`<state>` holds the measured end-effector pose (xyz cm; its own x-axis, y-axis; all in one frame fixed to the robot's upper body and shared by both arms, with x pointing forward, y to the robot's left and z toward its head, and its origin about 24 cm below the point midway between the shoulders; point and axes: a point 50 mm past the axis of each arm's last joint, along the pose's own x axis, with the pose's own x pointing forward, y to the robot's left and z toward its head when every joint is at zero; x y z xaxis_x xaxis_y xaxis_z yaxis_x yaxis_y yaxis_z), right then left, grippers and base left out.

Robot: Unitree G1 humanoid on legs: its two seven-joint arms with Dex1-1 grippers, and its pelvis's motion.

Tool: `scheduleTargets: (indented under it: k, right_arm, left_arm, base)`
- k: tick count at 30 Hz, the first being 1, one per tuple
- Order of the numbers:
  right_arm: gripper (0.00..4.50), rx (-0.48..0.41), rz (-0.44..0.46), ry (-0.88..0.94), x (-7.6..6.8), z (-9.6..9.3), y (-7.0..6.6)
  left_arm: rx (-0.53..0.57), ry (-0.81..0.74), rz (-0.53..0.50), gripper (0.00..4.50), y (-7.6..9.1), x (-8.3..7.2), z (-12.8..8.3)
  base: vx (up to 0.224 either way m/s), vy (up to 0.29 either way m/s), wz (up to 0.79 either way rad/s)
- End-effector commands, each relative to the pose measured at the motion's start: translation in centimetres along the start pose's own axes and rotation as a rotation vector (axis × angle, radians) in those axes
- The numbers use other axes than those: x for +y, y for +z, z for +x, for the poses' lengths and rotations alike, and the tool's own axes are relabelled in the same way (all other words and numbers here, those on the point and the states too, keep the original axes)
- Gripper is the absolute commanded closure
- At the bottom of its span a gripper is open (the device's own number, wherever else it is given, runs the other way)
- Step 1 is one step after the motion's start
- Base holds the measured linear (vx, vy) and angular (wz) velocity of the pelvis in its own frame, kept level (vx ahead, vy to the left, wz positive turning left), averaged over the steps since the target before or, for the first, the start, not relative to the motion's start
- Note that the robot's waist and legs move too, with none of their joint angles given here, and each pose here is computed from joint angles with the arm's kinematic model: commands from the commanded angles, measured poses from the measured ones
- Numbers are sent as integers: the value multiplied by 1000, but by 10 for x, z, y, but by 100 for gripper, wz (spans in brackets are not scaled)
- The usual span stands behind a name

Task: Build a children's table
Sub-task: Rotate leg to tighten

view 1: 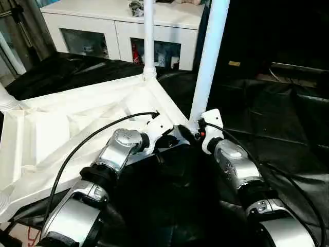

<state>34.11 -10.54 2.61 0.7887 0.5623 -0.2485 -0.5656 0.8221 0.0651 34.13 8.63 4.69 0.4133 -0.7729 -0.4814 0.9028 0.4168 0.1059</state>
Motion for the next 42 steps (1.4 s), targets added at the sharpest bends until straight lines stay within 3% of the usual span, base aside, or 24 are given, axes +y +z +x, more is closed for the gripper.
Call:
scheduleTargets:
  k: [1,12,18,19,29,37,41,42]
  right_arm:
    - [59,69,-11,198,31,6,-16]
    - [59,90,-131,517,16,-28,-11]
    - [59,125,-152,621,11,-43,-11]
    - [84,125,-152,621,11,-43,-11]
    - [159,148,-119,685,14,-51,-11]
    - [175,88,-25,548,14,-40,-13]
    - [175,84,1,354,14,-25,-18]
    - [176,91,22,225,14,-16,-22]
  left_arm:
    - [-15,-70,10,450,0,-12,7]
    - [-7,-302,64,450,-16,-16,-23]
    - [7,-400,88,450,-21,-18,-37]
    - [7,-400,88,450,-21,-18,-37]
    - [26,-417,86,450,-26,-18,-44]
    - [11,-328,72,450,-22,-16,-34]
    - [9,-188,54,450,-14,-8,-19]
    - [1,-101,37,450,-6,-4,-9]
  base:
    - [0,0,0]
    - [0,0,0]
    - [0,0,0]
    - [0,0,0]
    - [0,0,0]
    - [0,0,0]
    - [0,0,0]
    - [0,0,0]
